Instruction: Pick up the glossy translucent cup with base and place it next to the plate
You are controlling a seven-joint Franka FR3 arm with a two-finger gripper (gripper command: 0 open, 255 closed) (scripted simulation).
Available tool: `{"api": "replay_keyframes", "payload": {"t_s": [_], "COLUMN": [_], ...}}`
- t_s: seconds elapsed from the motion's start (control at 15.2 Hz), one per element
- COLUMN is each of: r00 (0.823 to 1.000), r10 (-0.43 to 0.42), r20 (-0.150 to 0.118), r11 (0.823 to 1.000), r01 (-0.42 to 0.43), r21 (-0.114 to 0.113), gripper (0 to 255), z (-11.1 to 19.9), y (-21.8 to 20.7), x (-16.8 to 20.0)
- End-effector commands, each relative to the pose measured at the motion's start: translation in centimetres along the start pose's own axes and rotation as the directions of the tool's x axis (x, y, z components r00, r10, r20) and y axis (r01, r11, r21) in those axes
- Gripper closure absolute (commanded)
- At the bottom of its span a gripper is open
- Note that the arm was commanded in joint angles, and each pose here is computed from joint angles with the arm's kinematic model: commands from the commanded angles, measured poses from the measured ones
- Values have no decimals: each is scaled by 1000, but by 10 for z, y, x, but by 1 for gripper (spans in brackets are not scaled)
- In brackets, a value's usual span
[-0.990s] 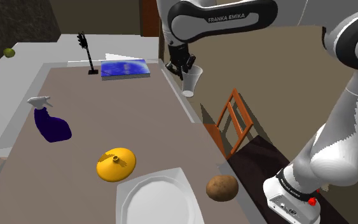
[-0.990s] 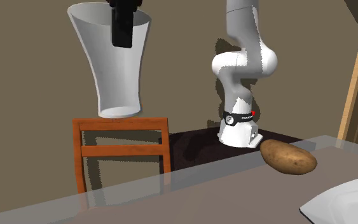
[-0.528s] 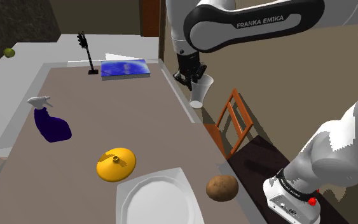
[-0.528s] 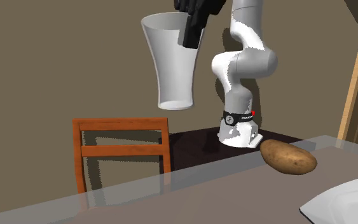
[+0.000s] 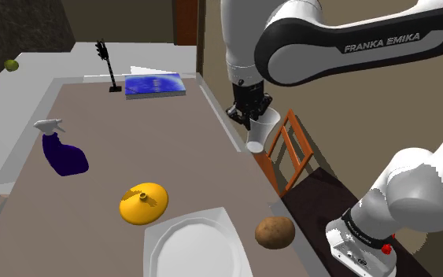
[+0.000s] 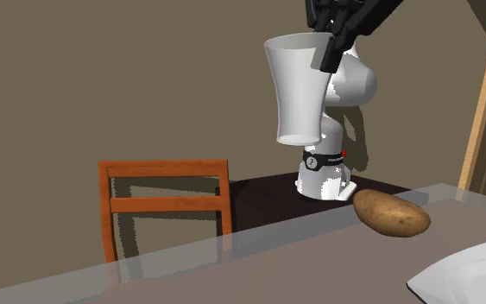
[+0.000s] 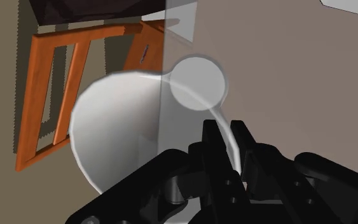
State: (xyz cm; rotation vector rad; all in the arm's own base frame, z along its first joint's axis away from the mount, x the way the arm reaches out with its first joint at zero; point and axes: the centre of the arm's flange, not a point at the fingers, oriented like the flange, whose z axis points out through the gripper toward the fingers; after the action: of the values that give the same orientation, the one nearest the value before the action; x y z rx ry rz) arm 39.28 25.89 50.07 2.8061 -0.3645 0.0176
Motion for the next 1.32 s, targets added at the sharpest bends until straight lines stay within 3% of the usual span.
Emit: {"api": "replay_keyframes", "payload": {"t_s": [0.0,1.25], "r00": [1000,1000], "r10": [1,1], "r20": [0,0], "r11": [1000,1000], "r01": [-1,-1], "r21": [0,0], "gripper": [255,255], "z": [8,103], "y": [-2,-32], "x": [-4,-9]}}
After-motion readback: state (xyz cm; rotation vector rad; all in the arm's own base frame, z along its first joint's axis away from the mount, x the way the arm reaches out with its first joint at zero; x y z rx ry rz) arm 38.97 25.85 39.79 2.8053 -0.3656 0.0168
